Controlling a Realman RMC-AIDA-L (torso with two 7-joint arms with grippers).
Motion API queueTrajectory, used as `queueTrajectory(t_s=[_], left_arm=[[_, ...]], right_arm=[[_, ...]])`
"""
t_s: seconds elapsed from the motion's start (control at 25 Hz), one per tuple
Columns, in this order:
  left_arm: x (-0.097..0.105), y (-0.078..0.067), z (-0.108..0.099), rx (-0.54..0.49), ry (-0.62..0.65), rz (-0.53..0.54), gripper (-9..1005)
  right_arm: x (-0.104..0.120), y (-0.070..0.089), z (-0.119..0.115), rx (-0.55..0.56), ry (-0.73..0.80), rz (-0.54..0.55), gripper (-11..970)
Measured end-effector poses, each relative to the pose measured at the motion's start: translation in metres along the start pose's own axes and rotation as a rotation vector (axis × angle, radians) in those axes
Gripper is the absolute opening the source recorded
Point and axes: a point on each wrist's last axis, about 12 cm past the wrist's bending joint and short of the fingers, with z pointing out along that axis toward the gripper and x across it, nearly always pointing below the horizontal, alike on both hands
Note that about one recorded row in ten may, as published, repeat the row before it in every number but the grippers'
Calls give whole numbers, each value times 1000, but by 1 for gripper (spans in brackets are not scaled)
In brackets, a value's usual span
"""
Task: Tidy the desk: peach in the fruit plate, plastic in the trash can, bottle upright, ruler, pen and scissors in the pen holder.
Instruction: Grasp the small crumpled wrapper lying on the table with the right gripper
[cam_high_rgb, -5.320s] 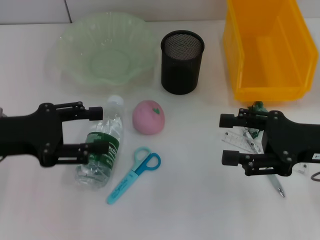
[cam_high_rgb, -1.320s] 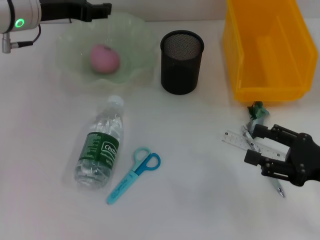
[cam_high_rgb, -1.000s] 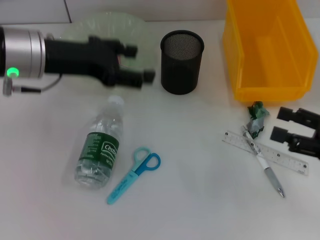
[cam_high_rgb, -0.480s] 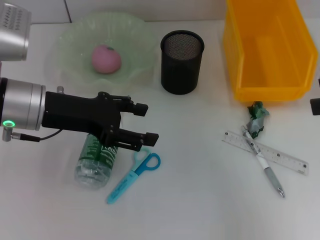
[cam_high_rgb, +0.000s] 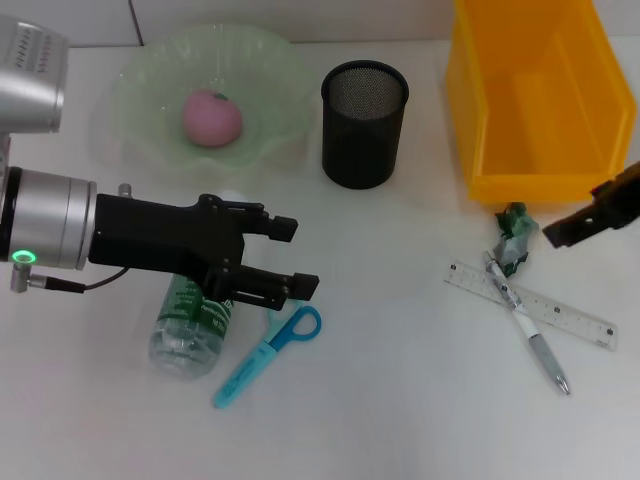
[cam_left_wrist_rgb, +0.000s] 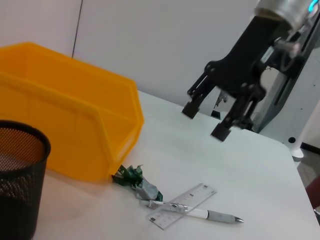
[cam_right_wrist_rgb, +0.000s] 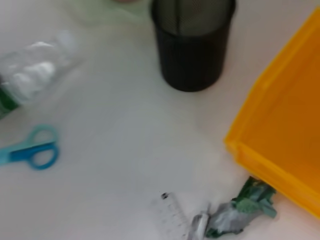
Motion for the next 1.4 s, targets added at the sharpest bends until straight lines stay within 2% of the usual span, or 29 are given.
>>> queueTrajectory(t_s=[0.04, 0.24, 0.44, 0.84, 1.28, 1.4], left_arm=[[0, 0, 0, -3, 1, -1, 828], [1, 0, 0, -6, 2, -3, 828], [2, 2, 0, -17, -2, 0, 828], [5, 4, 7, -8, 1, -23, 828], [12, 2, 7, -15, -5, -43, 827], [12, 2, 6, -16, -5, -43, 827]], right_arm=[[0, -5, 16, 3, -7, 58, 827], [3, -14, 39, 3, -14, 159, 827], [6, -20, 51, 5, -19, 213, 826], [1, -26, 81, 13, -26, 243, 825], [-4, -27, 100, -21, -54, 265, 824], [-4, -27, 102, -20, -51, 262, 725]])
